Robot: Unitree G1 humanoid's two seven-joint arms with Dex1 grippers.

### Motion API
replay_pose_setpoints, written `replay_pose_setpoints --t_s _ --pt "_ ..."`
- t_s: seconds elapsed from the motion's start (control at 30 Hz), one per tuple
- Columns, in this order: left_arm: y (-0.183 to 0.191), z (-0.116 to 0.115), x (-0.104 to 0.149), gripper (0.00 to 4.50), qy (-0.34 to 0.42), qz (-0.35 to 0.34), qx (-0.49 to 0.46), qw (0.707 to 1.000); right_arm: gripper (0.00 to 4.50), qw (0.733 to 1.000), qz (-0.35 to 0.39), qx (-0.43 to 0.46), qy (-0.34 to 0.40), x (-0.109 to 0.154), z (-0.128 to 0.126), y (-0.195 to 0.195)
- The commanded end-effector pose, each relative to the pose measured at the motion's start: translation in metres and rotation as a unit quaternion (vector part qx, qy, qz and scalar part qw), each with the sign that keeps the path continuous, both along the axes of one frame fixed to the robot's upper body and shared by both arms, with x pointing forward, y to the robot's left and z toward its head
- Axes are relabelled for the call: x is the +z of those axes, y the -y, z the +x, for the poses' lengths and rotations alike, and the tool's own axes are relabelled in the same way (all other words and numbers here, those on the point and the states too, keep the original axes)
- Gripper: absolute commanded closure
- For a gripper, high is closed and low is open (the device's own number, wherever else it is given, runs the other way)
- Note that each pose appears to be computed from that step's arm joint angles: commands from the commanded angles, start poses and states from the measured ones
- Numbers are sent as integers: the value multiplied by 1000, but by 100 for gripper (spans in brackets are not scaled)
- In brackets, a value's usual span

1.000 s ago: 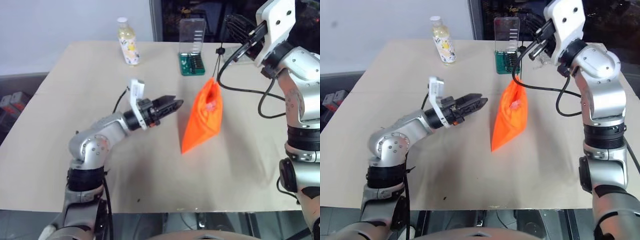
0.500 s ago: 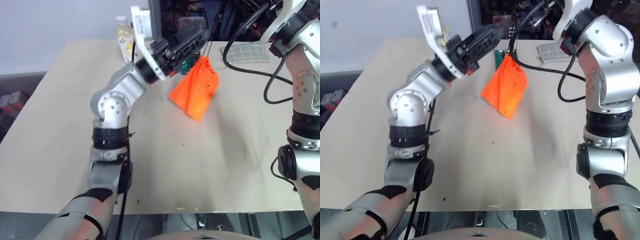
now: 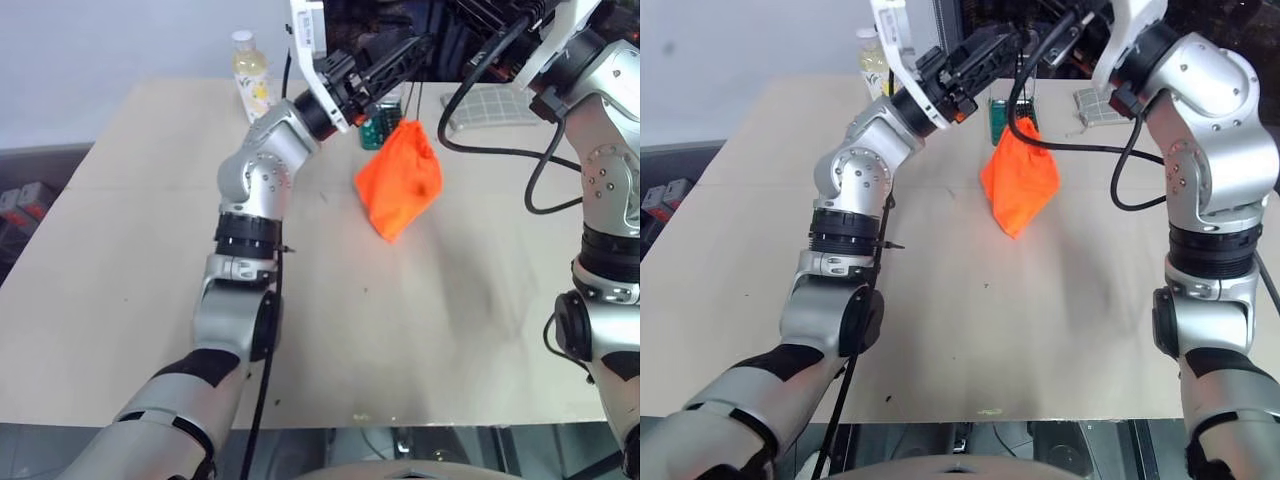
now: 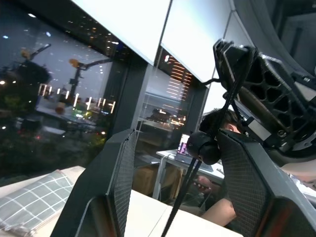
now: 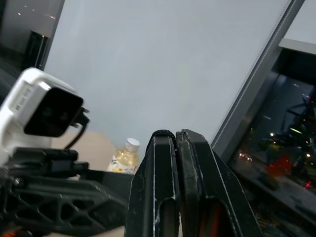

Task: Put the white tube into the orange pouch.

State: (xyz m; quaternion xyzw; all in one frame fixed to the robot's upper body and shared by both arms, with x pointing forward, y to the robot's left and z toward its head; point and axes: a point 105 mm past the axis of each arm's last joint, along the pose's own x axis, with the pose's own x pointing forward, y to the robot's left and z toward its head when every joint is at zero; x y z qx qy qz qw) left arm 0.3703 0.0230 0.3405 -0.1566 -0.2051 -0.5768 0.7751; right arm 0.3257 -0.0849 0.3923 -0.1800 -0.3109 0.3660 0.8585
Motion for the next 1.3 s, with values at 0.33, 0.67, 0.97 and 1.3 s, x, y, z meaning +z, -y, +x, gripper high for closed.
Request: replay_pose_setpoints --t_s 0.33,0.67,0.97,1.3 --pt "13 -13 17 333 40 -9 -44 998 450 1000 0 14 22 9 -16 -1" --pt "12 -14 11 428 35 -7 -45 998 450 1000 -1 11 21 8 -15 0" --pt "13 -5 -29 428 16 53 -7 998 450 999 37 14 37 27 -19 6" --pt "11 3 -75 428 -12 115 21 993 450 995 85 17 51 47 -24 14"
